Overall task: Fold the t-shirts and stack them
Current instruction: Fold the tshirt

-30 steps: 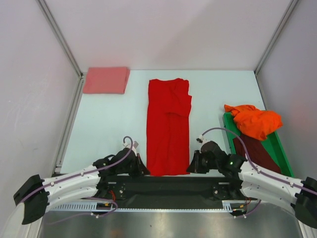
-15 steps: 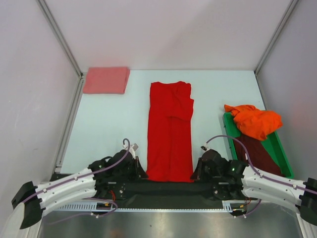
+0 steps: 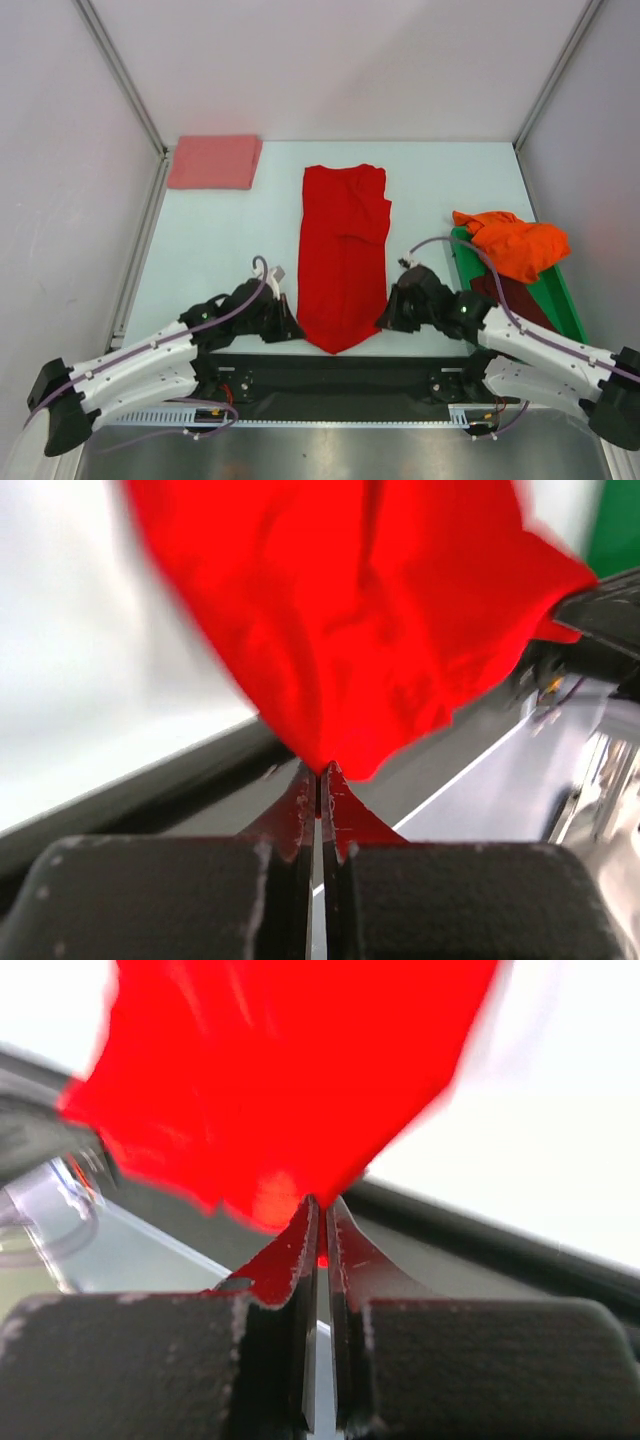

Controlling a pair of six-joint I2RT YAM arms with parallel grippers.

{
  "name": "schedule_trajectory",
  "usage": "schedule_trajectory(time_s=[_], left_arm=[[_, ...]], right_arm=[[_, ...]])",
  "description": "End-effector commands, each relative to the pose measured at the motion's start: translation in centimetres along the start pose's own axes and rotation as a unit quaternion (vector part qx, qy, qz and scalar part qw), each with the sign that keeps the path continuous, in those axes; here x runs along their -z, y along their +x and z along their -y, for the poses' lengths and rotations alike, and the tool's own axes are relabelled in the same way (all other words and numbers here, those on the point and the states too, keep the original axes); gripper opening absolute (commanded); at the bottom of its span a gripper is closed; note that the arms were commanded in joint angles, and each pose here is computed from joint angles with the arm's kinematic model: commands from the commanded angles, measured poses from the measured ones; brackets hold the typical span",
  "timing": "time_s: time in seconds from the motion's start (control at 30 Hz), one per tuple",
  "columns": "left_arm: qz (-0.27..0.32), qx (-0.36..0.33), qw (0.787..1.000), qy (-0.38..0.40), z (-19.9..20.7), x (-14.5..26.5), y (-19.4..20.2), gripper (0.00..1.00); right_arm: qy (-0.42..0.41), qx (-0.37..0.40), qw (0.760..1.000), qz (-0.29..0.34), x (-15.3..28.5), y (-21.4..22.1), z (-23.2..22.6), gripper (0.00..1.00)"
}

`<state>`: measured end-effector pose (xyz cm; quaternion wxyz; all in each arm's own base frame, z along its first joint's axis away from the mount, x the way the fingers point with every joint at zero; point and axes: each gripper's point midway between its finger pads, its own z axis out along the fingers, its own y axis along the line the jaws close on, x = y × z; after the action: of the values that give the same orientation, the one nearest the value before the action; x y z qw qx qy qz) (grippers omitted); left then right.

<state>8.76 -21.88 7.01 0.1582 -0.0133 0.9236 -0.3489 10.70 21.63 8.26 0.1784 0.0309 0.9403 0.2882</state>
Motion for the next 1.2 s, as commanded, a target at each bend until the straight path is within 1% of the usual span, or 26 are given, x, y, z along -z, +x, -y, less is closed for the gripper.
schedule_trajectory(time_s=[0.0,0.03,0.07,0.1,0.13,0.17,0.2,0.23,0.3,0.33,0.37,0.4,0.43,0.5,0.57,0.6,0.7,0.77,0.97,1.0,1.17], left_arm=[[0.053,-0.047,0.997,0.024,4.2,0.9,-5.5,0.0],[0.081,-0.052,0.995,0.025,4.9,1.6,-8.3,0.0],[0.089,-0.053,0.994,0.022,5.0,1.7,-9.6,0.0],[0.082,-0.053,0.995,0.026,5.2,1.6,-10.3,0.0],[0.099,-0.056,0.993,0.015,5.0,1.6,-12.9,0.0],[0.106,-0.058,0.993,0.01,5.0,1.5,-14.2,0.0],[0.11,-0.062,0.992,0.005,4.9,1.3,-15.3,0.0],[0.112,-0.071,0.991,-0.01,4.8,0.7,-17.3,0.0],[0.108,-0.077,0.991,-0.025,4.5,0.1,-19.0,0.0],[0.109,-0.085,0.99,-0.018,5.0,0.1,-20.6,0.0],[0.09,-0.077,0.992,-0.031,4.1,-1.5,-20.9,0.0],[0.082,-0.073,0.993,-0.035,3.7,-2.2,-21.4,0.0],[0.079,-0.07,0.994,-0.036,3.5,-2.7,-22.0,0.0],[0.061,-0.061,0.996,-0.036,3.0,-4.4,-22.6,0.0],[0.056,-0.058,0.996,-0.033,2.8,-5.2,-23.5,0.0],[0.043,-0.051,0.997,-0.04,2.1,-6.2,-23.4,0.0],[0.041,-0.04,0.998,-0.042,1.3,-7.1,-24.2,0.0],[0.05,-0.029,0.998,-0.039,0.9,-7.3,-25.0,0.0],[0.067,-0.014,0.997,-0.047,0.1,-7.4,-27.1,0.0],[0.069,-0.011,0.996,-0.048,0.0,-7.5,-27.3,0.0],[0.066,0.001,0.997,-0.049,-0.2,-8.4,-28.0,0.0]], right_arm=[[0.01,0.041,0.998,0.04,0.5,-5.3,-1.7,0.0],[0.002,0.044,0.998,0.053,0.9,-7.0,-2.8,0.0],[0.013,0.049,0.998,0.046,0.2,-7.9,-2.6,0.0],[0.014,0.052,0.997,0.051,0.1,-9.5,-2.3,0.0],[0.019,0.056,0.997,0.051,-0.2,-10.4,-2.1,0.0],[0.012,0.061,0.996,0.063,0.1,-12.0,-2.9,0.0],[0.024,0.073,0.996,0.048,-0.9,-12.6,-2.2,0.0],[0.031,0.066,0.996,0.056,-0.9,-14.1,-1.7,0.0],[0.024,0.067,0.996,0.054,-1.8,-16.3,-2.1,0.0],[0.027,0.065,0.996,0.06,-2.0,-17.7,-1.4,0.0],[0.027,0.064,0.996,0.055,-2.5,-18.3,-1.2,0.0],[0.014,0.066,0.996,0.059,-2.5,-19.6,-2.0,0.0],[0.027,0.062,0.997,0.048,-3.6,-20.3,-0.7,0.0],[0.016,0.065,0.996,0.053,-4.1,-21.9,-1.0,0.0],[0.021,0.055,0.997,0.041,-5.5,-22.8,0.2,0.0],[0.017,0.054,0.998,0.03,-6.1,-22.8,0.2,0.0],[0.019,0.055,0.998,0.024,-7.4,-23.6,0.6,0.0],[0.019,0.051,0.998,0.02,-8.3,-23.9,1.1,0.01],[0.017,0.044,0.999,0.017,-9.4,-25.1,2.1,0.02],[0.02,0.042,0.999,0.009,-9.9,-24.9,2.4,0.03],[0.02,0.042,0.999,0.004,-10.6,-25.7,2.9,0.04]])
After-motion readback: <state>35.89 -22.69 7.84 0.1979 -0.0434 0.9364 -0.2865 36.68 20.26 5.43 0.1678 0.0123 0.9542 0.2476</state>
